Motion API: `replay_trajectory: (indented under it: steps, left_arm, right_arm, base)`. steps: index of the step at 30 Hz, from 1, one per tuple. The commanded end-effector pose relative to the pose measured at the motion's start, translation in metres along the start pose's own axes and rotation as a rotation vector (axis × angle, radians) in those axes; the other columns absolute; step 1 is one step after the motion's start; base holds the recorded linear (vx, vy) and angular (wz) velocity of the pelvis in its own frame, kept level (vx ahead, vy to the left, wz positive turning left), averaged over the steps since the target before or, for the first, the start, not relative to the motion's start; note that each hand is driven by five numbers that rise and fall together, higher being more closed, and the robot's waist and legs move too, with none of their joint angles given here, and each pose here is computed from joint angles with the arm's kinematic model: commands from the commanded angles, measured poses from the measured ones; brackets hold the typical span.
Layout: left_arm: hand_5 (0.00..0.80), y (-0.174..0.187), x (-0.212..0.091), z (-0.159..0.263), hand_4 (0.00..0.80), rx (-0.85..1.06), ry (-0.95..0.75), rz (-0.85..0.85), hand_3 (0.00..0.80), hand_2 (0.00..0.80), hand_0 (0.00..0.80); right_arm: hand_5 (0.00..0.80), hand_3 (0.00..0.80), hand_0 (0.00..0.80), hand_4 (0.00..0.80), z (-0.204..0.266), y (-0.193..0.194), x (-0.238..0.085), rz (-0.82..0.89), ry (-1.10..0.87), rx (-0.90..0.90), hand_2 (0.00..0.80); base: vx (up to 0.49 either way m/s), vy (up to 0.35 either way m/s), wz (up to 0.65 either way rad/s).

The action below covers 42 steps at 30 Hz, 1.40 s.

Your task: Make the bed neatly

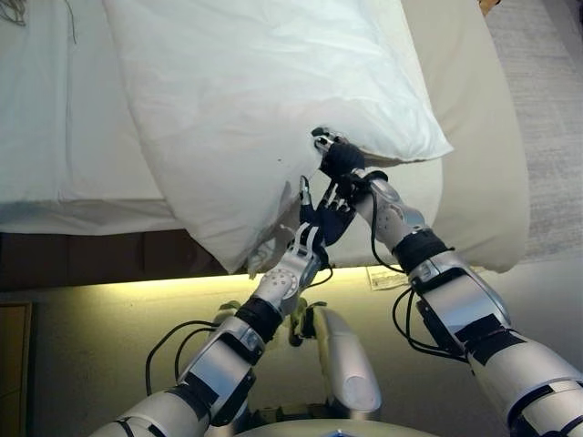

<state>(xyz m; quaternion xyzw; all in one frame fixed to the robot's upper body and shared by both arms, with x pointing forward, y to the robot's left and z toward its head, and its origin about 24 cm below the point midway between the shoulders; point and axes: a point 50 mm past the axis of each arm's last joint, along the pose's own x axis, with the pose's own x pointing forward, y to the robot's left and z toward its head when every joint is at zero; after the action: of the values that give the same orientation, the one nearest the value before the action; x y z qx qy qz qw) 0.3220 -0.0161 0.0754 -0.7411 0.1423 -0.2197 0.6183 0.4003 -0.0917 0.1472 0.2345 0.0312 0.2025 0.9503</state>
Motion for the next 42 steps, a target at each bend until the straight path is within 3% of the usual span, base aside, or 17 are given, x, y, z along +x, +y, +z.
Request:
replay_trajectory:
  steps: [1, 13, 42]
  left_arm:
    - [0.0, -0.055, 0.022, -0.046, 0.0, -0.119, 0.046, -0.261, 0.0, 0.0, 0.0]
    - [0.0, -0.065, 0.026, -0.028, 0.0, -0.099, -0.1, -0.283, 0.0, 0.0, 0.0]
    - [0.0, -0.04, 0.013, 0.03, 0.0, -0.053, -0.353, -0.177, 0.0, 0.0, 0.0]
  right_arm:
    - [0.8, 0.8, 0.8, 0.8, 0.027, 0.021, 0.0, 0.106, -0.149, 0.065, 0.8]
    - [0.8, 0.8, 0.8, 0.8, 0.023, 0.014, -0.003, 0.089, -0.128, 0.051, 0.8]
    - [0.8, 0.8, 0.8, 0.8, 0.017, 0.0, -0.006, 0.044, -0.08, 0.028, 0.8]
  base:
    - [0.003, -0.009, -0.05]
    - [0.001, -0.002, -0.01]
    - [0.0, 0.009, 0.01]
